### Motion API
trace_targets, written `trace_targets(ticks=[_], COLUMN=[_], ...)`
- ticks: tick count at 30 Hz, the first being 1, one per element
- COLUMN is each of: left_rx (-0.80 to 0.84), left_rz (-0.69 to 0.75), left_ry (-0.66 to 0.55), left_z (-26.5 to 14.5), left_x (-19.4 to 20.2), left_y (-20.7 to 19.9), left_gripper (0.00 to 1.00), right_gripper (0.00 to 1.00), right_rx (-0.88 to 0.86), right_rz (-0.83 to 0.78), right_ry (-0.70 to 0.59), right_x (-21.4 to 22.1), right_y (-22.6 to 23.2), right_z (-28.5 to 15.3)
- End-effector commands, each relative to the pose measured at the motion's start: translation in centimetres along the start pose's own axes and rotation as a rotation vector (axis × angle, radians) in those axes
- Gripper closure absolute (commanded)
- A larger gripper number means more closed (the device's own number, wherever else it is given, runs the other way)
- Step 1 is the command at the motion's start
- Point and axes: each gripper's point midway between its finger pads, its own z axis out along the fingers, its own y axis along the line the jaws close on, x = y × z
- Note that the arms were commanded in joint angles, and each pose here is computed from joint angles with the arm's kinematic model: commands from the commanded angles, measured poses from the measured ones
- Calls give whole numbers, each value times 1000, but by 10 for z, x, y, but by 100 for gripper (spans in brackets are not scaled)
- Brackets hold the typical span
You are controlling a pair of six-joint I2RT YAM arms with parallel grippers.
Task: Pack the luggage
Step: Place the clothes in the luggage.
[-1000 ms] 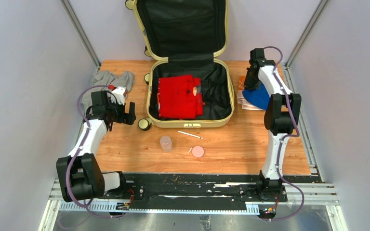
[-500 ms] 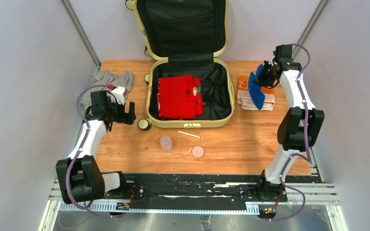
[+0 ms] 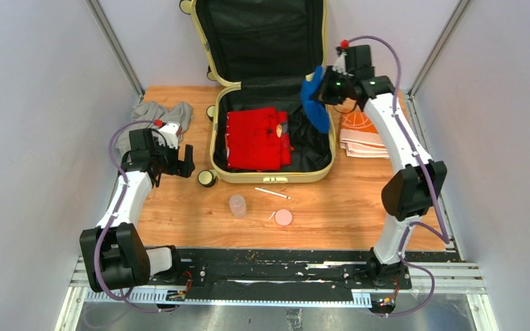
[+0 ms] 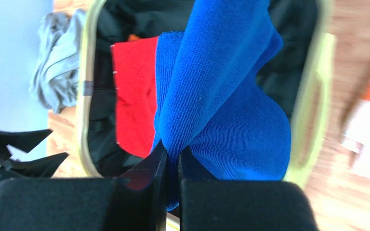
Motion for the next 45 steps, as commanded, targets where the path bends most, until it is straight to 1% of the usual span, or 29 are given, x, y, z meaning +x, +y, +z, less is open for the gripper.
trace_targets(ticks=[1,2,3,7,11,16,19,25,26,27,28,31,32,34,35,37,39,42,44,45], left_rx=[-5,-5,-6,-11,-23,-23,-16,-14,-14,-15,-14,-14,-13,-11,-12,-14,-14,-13,-11,-9], left_rz=[9,7,8,16,32,38,29,28,29,29,28,29,28,30,32,35,37,35,31,30], left_ry=[-28,-27,-28,-31,-33,-29,-26,-31,-30,-30,-28,-27,-25,-25,-26,-27,-28,-28,-28,-28], left_z=[-8,-8,-8,-9,-11,-11,-9,-10,-10,-10,-10,-10,-10,-11,-11,-12,-12,-12,-11,-11], left_x=[-12,-12,-13,-14,-14,-13,-12,-13,-13,-13,-12,-11,-10,-9,-9,-9,-9,-9,-9,-9], left_y=[1,2,2,3,5,5,4,3,3,3,3,3,2,2,2,2,2,1,1,1], left_gripper=[0,0,0,0,0,0,0,0,0,0,0,0,0,0,0,0,0,0,0,0], right_gripper=[100,100,100,100,100,100,100,100,96,86,74,31,19,4,1,2,10,28,41,49], right_rx=[-56,-70,-73,-77,-57,-71,-111,-151,-151,-151,-150,-160,-172,-211,-233,-294,-337,-381,-390,-382], right_rz=[-41,-53,-60,-101,-137,-160,-156,-100,-90,-82,-73,-53,-47,-31,-22,-3,16,50,66,69], right_ry=[32,37,65,132,175,211,239,274,279,285,291,316,322,333,335,339,317,278,265,275], right_x=[14,18,29,67,99,131,150,175,178,181,183,191,191,187,183,172,154,133,126,129], right_y=[51,64,70,102,123,147,164,183,182,182,182,180,181,186,189,197,201,200,196,192], right_z=[35,41,57,98,129,150,160,177,180,183,185,193,195,192,190,179,167,154,151,153])
